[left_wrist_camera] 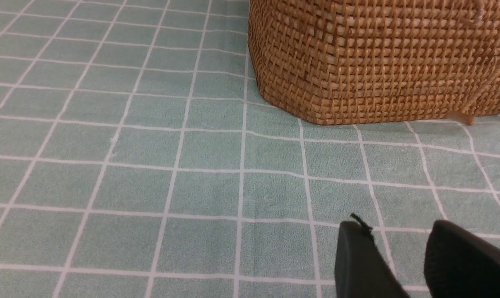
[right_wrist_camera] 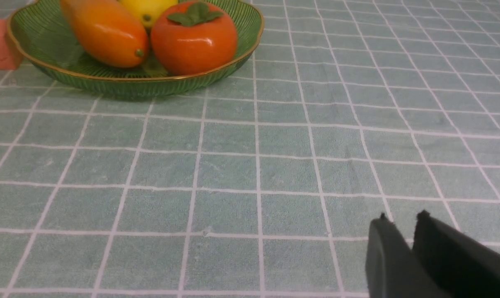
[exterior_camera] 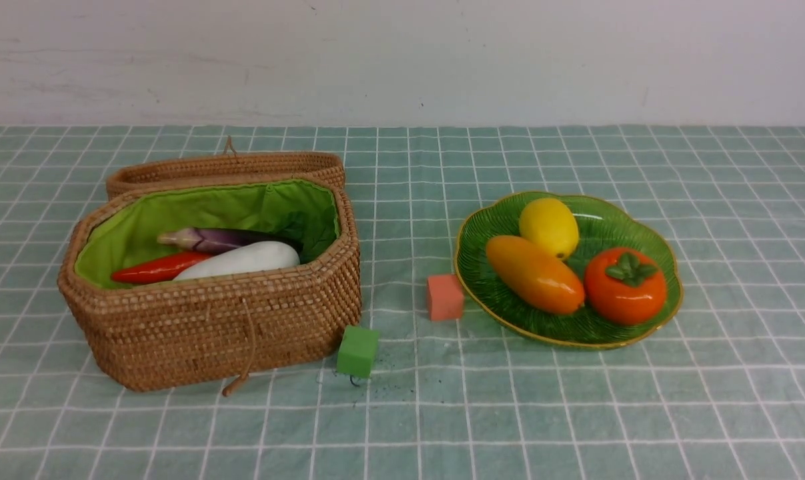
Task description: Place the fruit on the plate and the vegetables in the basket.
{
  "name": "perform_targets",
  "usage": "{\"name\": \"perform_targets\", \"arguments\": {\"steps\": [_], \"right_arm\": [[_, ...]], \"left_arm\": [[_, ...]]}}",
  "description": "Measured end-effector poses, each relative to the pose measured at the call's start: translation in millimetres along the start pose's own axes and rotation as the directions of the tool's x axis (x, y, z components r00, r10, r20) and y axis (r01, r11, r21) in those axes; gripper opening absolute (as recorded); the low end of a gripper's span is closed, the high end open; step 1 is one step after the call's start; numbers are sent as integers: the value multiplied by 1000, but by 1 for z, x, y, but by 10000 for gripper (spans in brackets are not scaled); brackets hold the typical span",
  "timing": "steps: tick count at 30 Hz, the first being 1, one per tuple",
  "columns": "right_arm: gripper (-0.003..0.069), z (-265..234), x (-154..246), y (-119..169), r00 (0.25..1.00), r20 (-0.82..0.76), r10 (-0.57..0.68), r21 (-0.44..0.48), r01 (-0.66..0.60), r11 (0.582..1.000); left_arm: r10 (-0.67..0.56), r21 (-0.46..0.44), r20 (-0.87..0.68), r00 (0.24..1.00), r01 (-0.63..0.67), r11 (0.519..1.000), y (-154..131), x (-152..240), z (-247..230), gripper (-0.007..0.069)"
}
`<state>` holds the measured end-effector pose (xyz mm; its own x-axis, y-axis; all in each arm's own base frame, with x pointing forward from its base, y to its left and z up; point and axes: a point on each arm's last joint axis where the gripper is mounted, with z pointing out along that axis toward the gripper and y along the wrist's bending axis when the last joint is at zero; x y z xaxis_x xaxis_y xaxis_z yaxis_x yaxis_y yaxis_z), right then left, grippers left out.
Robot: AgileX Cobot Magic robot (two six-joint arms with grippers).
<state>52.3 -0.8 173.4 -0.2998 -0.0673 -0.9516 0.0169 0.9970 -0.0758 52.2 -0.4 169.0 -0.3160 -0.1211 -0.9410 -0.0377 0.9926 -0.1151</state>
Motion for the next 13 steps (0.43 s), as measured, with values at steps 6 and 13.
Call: {"name": "perform_targets", "arguments": {"steps": [6, 13], "right_arm": [[119, 0, 0, 0, 1000, 0, 0, 0, 0, 1000], [123, 0, 0, 0, 1000, -1, -1, 0, 1, 1000]], "left_arm": [[0, 0, 0, 1000, 0, 1000, 0, 0, 0, 239], [0, 0, 1, 1000, 0, 1000, 0, 0, 0, 239]]}}
